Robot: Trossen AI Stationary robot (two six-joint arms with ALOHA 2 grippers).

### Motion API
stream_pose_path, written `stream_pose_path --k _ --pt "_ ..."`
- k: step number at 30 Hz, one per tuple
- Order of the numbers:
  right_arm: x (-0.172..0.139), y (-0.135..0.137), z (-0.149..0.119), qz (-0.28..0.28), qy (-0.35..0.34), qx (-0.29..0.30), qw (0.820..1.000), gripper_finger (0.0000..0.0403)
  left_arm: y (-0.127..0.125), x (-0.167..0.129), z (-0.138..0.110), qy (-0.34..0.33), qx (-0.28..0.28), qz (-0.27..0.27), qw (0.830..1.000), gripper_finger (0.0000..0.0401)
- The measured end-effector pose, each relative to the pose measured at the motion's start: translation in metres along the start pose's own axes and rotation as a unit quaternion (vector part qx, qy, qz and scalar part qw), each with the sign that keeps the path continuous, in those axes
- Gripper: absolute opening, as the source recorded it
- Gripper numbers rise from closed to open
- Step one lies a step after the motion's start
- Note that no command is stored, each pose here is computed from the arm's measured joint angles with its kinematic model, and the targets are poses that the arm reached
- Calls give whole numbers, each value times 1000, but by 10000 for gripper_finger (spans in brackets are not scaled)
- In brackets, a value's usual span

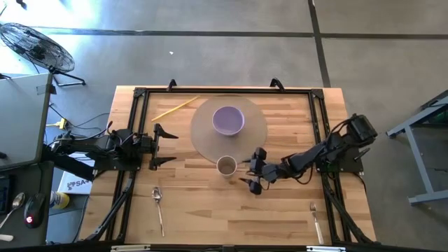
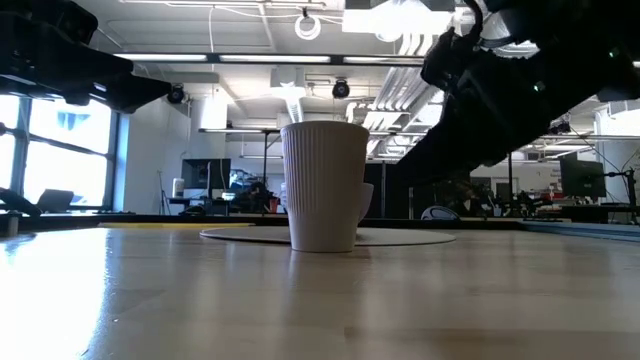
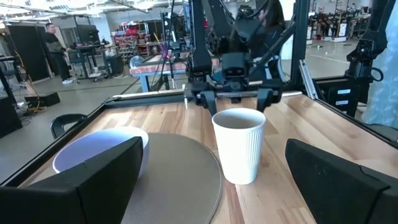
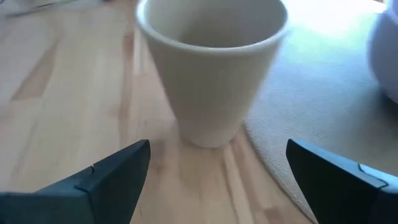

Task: Pick & Place Utensil
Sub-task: Put the brown cup to the top right of the purple bowl on the brown mat

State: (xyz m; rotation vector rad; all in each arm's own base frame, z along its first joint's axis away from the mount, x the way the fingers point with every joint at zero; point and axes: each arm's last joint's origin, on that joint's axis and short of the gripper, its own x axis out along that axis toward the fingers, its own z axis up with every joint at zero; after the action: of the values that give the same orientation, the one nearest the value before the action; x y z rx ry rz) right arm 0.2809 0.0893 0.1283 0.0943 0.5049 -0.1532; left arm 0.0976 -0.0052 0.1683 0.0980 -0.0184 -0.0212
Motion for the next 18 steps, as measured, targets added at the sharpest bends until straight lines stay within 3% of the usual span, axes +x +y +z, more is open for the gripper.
stream_pose_path --k 12,18 --pt "16 -8 7 46 -55 -30 997 398 0 0 0 0 0 0 1000 387" --pt "25 -14 9 70 -79 -60 993 393 0 0 0 0 0 0 1000 387"
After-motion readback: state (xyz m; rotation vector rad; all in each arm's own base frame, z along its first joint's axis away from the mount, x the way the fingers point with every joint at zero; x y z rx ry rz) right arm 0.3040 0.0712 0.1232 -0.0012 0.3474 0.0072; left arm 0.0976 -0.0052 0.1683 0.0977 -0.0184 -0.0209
